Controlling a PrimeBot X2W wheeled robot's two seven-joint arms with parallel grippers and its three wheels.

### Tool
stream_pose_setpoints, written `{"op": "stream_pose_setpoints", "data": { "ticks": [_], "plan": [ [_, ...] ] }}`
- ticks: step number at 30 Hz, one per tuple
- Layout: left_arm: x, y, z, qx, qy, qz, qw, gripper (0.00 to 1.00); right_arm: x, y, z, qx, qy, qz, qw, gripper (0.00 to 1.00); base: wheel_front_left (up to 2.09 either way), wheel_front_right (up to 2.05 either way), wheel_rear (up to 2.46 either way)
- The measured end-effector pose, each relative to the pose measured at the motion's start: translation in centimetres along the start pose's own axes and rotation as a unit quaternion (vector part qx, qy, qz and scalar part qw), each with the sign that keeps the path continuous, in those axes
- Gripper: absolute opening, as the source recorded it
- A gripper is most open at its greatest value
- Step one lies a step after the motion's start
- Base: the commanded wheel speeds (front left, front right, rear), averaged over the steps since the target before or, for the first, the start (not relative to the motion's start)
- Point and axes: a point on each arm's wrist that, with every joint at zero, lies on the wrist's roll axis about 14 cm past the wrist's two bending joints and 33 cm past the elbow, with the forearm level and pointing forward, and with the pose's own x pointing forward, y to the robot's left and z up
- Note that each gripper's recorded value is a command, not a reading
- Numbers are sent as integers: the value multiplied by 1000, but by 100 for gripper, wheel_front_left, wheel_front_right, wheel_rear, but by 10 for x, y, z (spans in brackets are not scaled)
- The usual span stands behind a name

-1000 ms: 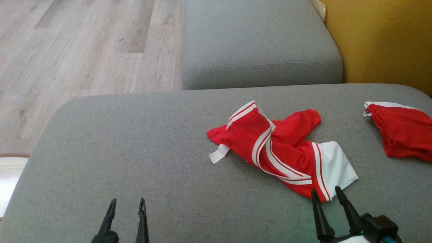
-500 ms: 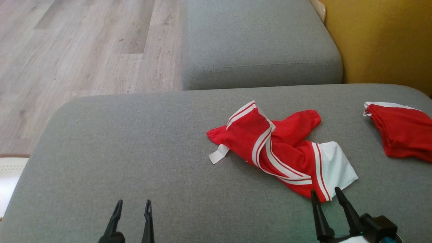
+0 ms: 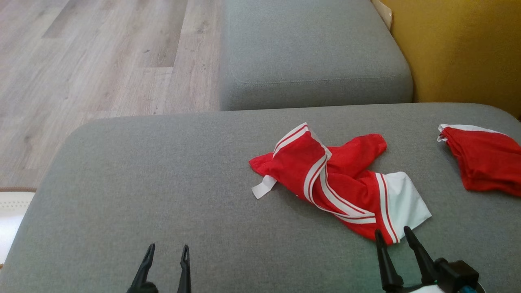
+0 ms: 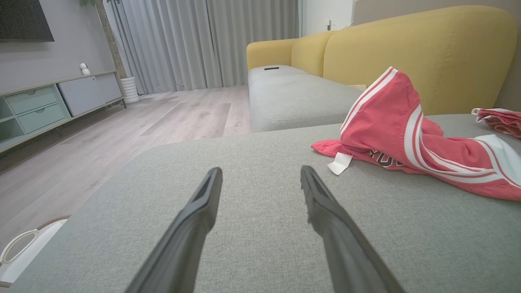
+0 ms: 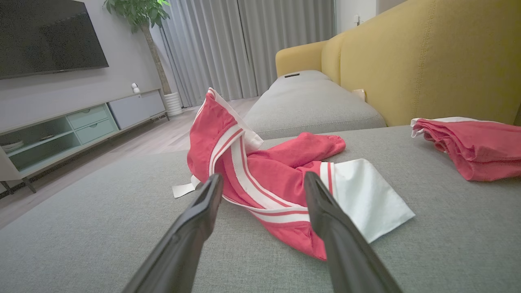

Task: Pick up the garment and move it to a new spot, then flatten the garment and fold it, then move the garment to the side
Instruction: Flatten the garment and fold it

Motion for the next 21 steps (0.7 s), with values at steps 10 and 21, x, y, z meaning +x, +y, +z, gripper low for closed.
{"op": "stream_pose_setpoints", "data": {
  "ticks": [10,21],
  "plan": [
    [0,-3,-2,3,4,-6,1000,100,0,-1,-1,-1,1,-2,1000,100,0,0,0],
    [4,-15,-7,6,15,-27,1000,100,-1,-7,-3,-1,6,-13,1000,100,0,0,0]
  ]
}}
